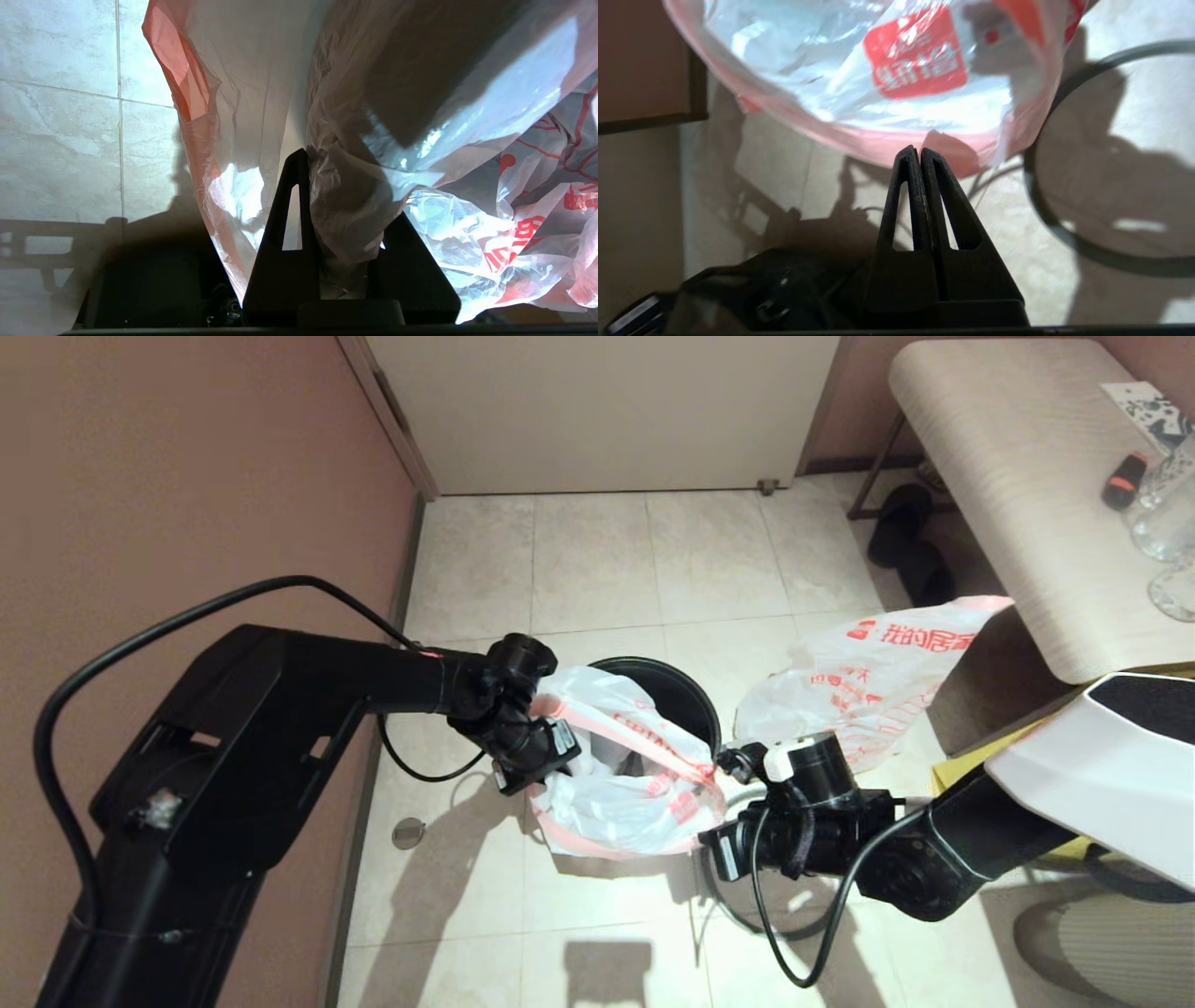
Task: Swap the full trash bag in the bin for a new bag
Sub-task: Put the new garbage bag on the trash can
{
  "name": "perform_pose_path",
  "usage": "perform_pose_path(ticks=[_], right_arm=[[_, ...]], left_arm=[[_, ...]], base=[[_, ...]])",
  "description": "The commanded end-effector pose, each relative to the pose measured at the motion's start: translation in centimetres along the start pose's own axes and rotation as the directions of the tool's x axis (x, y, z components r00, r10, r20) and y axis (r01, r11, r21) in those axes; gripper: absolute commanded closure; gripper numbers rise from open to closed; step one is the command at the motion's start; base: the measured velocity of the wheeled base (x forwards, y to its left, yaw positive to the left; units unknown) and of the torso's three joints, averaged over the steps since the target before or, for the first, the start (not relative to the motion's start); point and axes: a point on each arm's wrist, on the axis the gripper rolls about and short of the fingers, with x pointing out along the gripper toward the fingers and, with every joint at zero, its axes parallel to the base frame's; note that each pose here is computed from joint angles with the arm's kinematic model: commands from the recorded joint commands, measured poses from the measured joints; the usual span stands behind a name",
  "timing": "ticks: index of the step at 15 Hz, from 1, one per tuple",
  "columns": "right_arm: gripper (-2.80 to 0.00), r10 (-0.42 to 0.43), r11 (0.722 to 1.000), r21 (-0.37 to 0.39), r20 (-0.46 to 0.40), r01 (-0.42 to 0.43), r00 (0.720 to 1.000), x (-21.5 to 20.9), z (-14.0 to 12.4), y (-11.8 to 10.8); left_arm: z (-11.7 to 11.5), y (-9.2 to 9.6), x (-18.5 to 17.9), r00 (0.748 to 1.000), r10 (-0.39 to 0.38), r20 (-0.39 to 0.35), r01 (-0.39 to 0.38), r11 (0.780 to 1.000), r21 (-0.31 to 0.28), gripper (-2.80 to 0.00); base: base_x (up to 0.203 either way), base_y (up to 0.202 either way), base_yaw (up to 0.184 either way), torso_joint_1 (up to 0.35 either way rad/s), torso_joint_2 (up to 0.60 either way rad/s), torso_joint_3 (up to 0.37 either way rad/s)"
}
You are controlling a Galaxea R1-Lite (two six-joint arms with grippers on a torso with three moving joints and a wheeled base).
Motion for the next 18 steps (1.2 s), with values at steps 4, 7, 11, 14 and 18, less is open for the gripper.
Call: perform_pose_path(ticks=[4, 7, 11, 14, 18], right_arm=[[0.0, -0.099, 0.992, -0.073, 0.001, 0.099, 0.995, 5.1, -1.3, -2.1], [0.0, -0.186, 0.976, -0.105, 0.076, 0.193, 0.98, 6.3, 0.5, -4.2], [0.0, -0.249, 0.958, -0.101, 0.166, 0.267, 0.954, 5.7, 3.2, -6.5], [0.0, -0.262, 0.955, -0.088, 0.203, 0.284, 0.944, 3.4, 4.7, -6.6], [0.0, -0.249, 0.961, -0.083, 0.153, 0.263, 0.956, 1.2, 3.5, -5.6]], left_arm=[[-0.1, 0.1, 0.1, 1.0, -0.001, -0.012, 0.001, 1.0, -0.004, 0.0], [-0.2, 0.2, 0.5, 1.0, -0.003, -0.027, 0.003, 1.0, -0.004, 0.0], [-0.6, 0.5, 1.4, 0.999, 0.017, -0.041, -0.017, 1.0, 0.001, 0.0], [-0.6, 0.5, 1.5, 0.999, 0.019, -0.041, -0.019, 1.0, 0.0, 0.0], [-0.5, 0.4, 1.4, 0.999, 0.014, -0.035, -0.014, 1.0, -0.001, 0.0]], base=[[0.0, 0.0, 0.0, 0.0, 0.0, 0.0], [0.0, 0.0, 0.0, 0.0, 0.0, 0.0], [0.0, 0.0, 0.0, 0.0, 0.0, 0.0], [0.0, 0.0, 0.0, 0.0, 0.0, 0.0], [0.0, 0.0, 0.0, 0.0, 0.0, 0.0]])
